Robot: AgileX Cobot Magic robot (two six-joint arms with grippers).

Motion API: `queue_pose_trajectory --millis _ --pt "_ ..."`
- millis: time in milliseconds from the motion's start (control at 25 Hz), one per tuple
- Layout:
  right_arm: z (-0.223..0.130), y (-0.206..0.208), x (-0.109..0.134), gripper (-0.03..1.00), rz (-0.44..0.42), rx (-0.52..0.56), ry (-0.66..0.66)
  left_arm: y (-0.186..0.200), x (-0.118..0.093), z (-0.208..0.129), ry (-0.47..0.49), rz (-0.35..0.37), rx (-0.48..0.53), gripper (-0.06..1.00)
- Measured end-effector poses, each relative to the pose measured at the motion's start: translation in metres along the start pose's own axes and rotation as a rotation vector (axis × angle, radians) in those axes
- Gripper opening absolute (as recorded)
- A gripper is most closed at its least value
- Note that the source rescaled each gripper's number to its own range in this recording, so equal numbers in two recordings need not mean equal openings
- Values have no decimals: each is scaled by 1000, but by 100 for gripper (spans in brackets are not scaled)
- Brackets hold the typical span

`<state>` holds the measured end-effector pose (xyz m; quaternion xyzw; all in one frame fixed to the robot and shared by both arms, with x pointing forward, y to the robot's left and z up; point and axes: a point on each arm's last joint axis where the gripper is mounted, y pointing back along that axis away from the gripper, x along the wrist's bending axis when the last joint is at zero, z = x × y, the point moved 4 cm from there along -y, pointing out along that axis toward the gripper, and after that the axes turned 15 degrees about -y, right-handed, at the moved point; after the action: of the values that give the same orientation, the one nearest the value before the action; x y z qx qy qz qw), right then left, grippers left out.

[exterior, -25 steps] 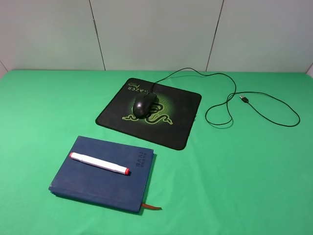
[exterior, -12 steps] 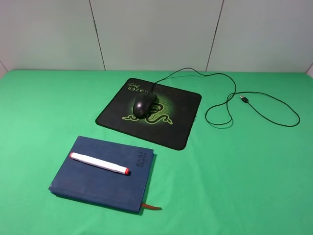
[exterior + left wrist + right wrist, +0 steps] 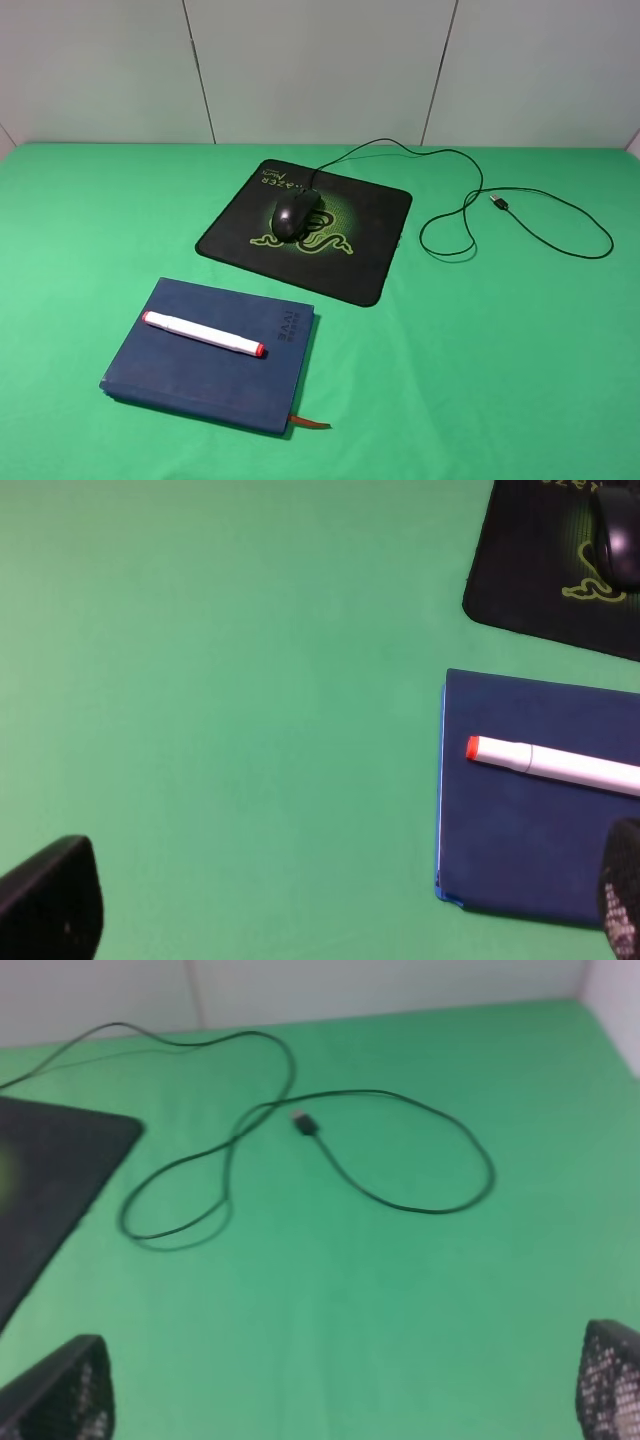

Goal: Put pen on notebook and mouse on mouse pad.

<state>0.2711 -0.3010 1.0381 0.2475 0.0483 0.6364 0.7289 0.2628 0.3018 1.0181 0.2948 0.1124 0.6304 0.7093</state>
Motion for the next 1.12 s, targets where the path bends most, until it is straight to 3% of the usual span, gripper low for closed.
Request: queue_pose_trajectory --millis 1120 --pt "0 0 0 100 -7 -2 -4 0 0 0 0 -1 1 100"
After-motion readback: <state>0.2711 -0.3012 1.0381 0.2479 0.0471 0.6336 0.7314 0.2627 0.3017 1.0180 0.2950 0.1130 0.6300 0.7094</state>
